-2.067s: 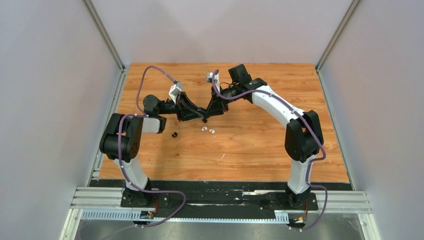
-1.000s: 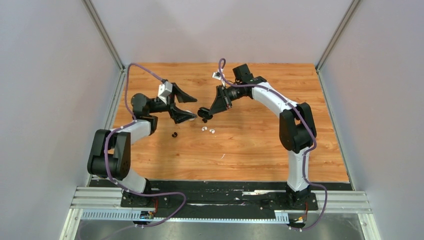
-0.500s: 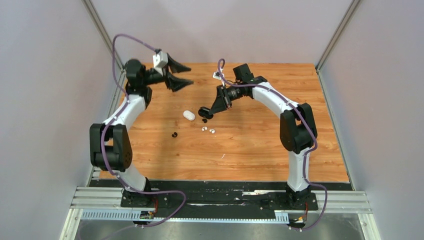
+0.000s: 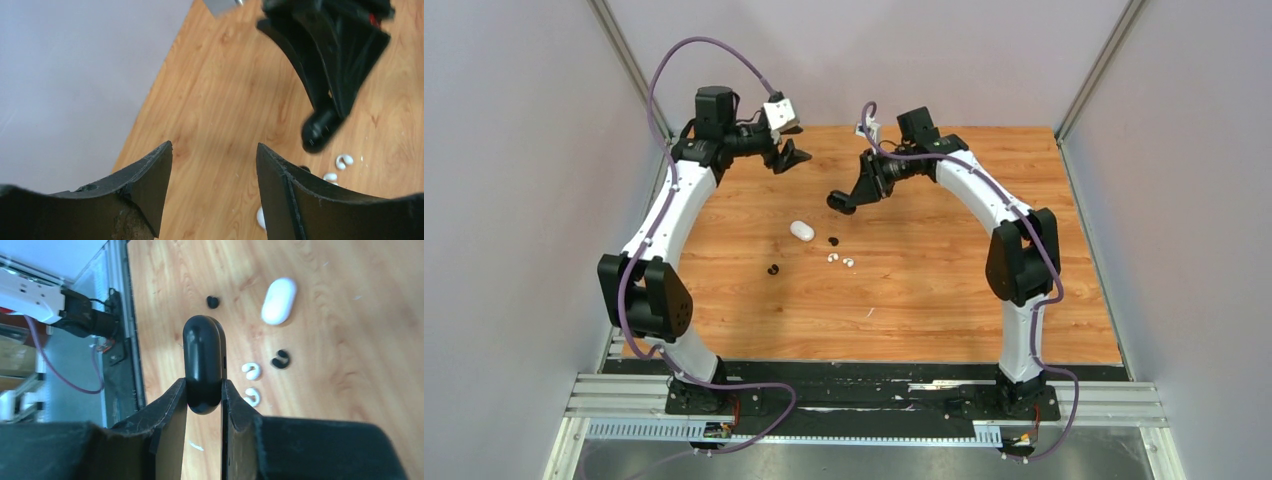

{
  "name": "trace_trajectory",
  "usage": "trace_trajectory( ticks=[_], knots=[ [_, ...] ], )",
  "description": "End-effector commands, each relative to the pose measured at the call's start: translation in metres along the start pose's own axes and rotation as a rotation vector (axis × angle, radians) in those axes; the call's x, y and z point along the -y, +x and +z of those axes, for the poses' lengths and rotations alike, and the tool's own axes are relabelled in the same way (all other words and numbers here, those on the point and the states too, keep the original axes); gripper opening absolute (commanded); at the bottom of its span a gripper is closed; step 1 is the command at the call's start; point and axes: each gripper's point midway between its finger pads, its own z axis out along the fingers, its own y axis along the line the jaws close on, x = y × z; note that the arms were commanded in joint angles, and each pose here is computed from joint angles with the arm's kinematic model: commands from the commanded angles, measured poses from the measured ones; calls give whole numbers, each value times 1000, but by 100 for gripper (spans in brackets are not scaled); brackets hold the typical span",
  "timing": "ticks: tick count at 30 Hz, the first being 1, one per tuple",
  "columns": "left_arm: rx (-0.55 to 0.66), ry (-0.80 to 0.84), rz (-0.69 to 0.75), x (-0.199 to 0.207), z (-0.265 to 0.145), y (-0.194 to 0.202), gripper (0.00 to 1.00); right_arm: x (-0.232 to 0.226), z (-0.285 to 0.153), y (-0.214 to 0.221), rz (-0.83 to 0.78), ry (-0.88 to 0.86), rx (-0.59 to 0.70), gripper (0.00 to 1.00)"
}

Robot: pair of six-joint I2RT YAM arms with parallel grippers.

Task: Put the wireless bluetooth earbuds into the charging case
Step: Pass from the right arm to the left

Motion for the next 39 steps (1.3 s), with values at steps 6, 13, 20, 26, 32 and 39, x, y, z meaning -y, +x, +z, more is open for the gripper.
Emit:
trace_trajectory(
  ticks=[6,13,20,26,32,39],
  knots=[
    [89,158,25,18,-9,-39,54,-4,-24,-28,-147,-36,-45,0],
    [111,214,213,57,-12,-54,62,-24,-27,-44,-180,-111,3,0],
    [-4,280,347,90,3,-42,54,-32,-26,-46,-277,-108,-10,0],
    [-79,275,450,106,6,-31,51,-34,-28,-59,-275,-123,18,0],
    [-148,241,505,94,13,-14,50,-34,-34,-66,-324,-106,34,0],
    [-126,211,539,87,15,-23,52,-43,-31,-59,-353,-99,9,0]
  ],
)
